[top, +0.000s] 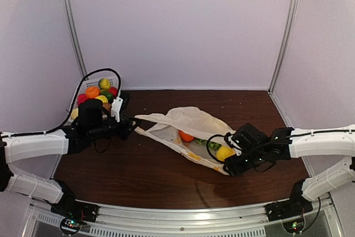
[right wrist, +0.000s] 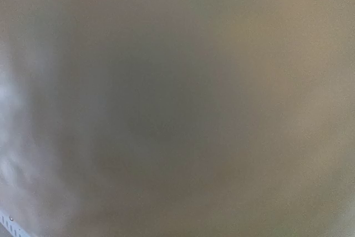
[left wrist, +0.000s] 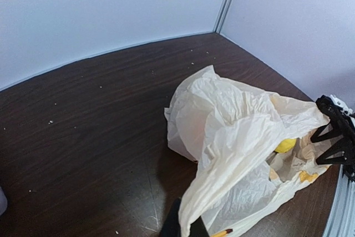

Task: Untie the knot of the plastic bag and take out the fruit
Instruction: Open the bag opening for the takeout bag.

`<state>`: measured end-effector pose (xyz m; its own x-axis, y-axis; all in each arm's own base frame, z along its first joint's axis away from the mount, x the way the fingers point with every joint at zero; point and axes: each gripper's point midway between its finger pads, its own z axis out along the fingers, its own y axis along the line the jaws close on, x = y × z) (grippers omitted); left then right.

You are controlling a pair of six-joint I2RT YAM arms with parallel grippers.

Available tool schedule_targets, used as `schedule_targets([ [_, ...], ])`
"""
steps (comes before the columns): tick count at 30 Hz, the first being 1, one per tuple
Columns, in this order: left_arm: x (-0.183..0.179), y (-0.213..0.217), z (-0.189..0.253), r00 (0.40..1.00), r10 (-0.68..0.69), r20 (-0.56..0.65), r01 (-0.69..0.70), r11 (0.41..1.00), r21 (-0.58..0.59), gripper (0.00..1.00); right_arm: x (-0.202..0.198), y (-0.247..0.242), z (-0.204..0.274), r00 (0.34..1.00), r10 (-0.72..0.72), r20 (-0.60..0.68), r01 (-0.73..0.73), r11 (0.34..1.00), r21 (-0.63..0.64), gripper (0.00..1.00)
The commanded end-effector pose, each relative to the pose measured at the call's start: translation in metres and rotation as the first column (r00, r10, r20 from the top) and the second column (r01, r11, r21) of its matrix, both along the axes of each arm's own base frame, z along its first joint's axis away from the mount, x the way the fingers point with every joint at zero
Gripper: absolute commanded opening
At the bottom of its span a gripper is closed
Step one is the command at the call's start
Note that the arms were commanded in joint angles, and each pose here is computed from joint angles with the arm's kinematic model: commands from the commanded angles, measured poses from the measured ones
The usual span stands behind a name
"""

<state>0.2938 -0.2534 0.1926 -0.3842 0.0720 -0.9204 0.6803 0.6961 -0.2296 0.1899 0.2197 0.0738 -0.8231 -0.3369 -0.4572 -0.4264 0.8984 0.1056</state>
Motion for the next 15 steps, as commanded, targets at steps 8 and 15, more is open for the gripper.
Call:
schedule_targets([
  [8,-0.007,-0.004,-0.004,0.998,-0.057,0.028,0.058,0.998,-0.025,0.00,0.013,0.029,0.060,0.993,-0.001,0.121,-0.017,0.989,0.149,0.70],
  [15,-0.016,-0.001,-0.009,0.997,-0.070,0.020,0.070,0.997,-0.023,0.00,0.039,0.061,0.098,0.971,0.019,0.239,-0.063,0.983,0.175,0.70],
])
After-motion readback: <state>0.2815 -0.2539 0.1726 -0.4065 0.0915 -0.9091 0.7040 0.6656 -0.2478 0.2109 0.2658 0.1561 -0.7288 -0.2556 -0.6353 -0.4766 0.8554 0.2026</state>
